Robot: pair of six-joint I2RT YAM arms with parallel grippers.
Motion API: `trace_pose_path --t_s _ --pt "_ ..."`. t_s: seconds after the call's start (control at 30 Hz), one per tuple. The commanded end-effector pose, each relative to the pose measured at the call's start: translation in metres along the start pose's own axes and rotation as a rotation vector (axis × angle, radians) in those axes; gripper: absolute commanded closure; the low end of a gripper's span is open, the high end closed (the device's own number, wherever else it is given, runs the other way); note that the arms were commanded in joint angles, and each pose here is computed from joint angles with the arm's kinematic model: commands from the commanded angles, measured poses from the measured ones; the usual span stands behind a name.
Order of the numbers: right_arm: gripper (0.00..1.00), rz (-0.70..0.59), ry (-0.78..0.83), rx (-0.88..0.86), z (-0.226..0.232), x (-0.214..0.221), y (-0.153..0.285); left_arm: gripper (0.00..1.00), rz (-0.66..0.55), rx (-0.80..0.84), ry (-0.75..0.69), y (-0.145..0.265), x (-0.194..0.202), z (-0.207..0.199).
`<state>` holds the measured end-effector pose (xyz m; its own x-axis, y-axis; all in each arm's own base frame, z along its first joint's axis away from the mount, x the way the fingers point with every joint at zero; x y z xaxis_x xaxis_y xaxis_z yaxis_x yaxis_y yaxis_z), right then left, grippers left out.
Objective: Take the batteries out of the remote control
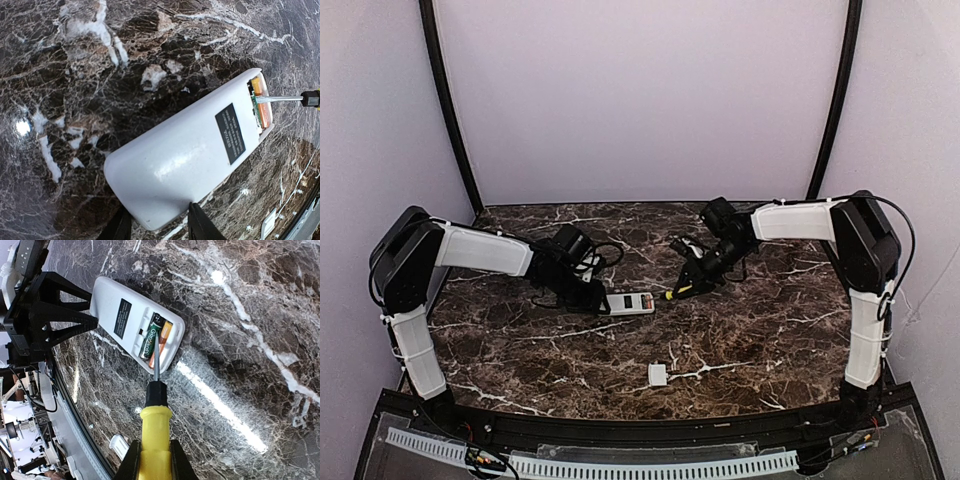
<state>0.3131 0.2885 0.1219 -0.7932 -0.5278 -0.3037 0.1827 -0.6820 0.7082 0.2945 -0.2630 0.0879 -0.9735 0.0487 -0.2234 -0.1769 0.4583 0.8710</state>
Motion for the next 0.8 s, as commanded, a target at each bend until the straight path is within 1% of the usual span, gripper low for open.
trace_pose_path --t_s 0.0,0.3,0.63,0.77 --pt "1.00 0.075 0.031 -0.052 -0.008 0.023 -0.051 0.62 -0.013 0.005 -0.023 -0.015 -0.004 -0.001" --pt "1.00 0.049 0.055 -0.069 -0.013 0.030 -0.047 0.63 -0.016 0.008 -0.029 -0.014 -0.006 -0.003" --pt "1.00 0.006 0.108 -0.094 -0.002 0.024 -0.029 0.63 -0.014 0.003 -0.030 -0.015 -0.007 -0.003" --pt "1.00 0.024 0.070 -0.028 -0.003 0.019 -0.023 0.63 -0.017 0.003 -0.032 -0.014 -0.008 -0.004"
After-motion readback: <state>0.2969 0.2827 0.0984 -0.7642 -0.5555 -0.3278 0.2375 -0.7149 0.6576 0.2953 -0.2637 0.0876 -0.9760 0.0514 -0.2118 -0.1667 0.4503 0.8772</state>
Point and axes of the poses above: each gripper's point midway between its finger pads, its own y axis back along the fingers, its own z axis along the line the jaws close on, x = y × z, the point moved 7 cm from there along y, back along the fingers, and after that the axes turned 11 degrees about y, right-handed, at the moved point
